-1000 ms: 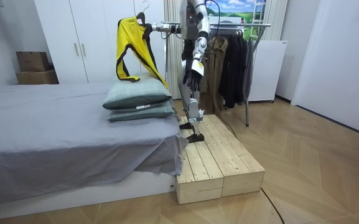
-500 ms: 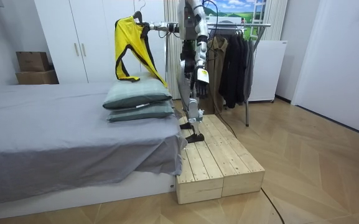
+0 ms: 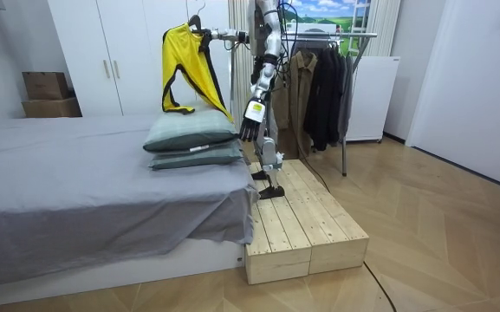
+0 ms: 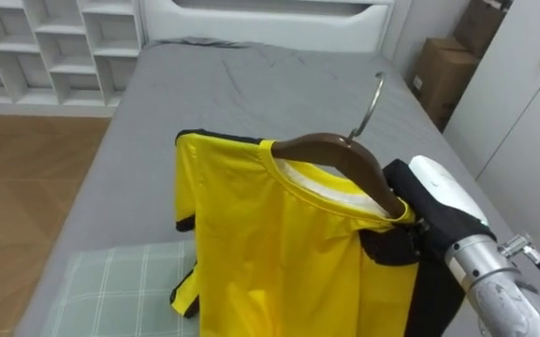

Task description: Hang clothes

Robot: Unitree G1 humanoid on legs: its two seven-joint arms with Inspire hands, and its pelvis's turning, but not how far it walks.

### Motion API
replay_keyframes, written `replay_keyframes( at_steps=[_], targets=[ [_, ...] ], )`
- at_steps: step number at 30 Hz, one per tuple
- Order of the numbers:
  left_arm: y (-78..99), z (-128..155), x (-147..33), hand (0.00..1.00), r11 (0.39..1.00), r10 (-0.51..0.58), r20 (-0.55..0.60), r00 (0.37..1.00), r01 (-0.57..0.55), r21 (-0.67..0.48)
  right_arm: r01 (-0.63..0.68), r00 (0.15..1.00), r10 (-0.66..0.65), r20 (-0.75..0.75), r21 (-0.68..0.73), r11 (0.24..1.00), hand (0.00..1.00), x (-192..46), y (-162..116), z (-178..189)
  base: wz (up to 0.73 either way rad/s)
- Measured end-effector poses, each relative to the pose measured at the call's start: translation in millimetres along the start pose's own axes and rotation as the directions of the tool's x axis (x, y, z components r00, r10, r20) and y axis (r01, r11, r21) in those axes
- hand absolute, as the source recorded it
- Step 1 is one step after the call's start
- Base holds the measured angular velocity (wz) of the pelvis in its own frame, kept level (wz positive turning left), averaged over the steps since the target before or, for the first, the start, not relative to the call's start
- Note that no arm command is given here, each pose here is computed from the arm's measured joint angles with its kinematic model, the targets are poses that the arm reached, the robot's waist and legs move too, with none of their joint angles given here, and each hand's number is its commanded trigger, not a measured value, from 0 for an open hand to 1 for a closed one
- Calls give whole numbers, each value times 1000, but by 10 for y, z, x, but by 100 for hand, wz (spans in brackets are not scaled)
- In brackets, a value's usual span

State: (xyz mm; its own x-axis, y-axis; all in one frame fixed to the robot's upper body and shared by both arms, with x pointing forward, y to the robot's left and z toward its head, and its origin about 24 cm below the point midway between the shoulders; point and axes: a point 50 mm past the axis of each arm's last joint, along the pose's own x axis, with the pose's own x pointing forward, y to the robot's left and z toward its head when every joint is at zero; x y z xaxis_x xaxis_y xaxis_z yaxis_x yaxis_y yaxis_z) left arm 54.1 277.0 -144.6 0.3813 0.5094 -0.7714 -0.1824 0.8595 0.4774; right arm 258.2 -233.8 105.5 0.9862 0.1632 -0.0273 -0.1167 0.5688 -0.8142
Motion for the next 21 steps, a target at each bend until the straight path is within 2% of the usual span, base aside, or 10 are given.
replay_keyframes(
  at_steps=[7, 15, 21],
  targets=[
    [-97, 55, 6, 0, 996, -78, 7, 997, 77, 35, -19, 1000, 20, 21, -10, 1000, 100, -5, -9, 62, -10],
    [-87, -22, -11, 0, 996, -81, -22, 996, 82, 41, -56, 998, 56, -21, 5, 998, 100, -103, 74, -36, -20],
    [-32, -199, -38, 0, 997, -63, -95, 993, 66, 33, -77, 997, 76, -29, -37, 996, 100, -109, 78, -30, -81]
  ],
)
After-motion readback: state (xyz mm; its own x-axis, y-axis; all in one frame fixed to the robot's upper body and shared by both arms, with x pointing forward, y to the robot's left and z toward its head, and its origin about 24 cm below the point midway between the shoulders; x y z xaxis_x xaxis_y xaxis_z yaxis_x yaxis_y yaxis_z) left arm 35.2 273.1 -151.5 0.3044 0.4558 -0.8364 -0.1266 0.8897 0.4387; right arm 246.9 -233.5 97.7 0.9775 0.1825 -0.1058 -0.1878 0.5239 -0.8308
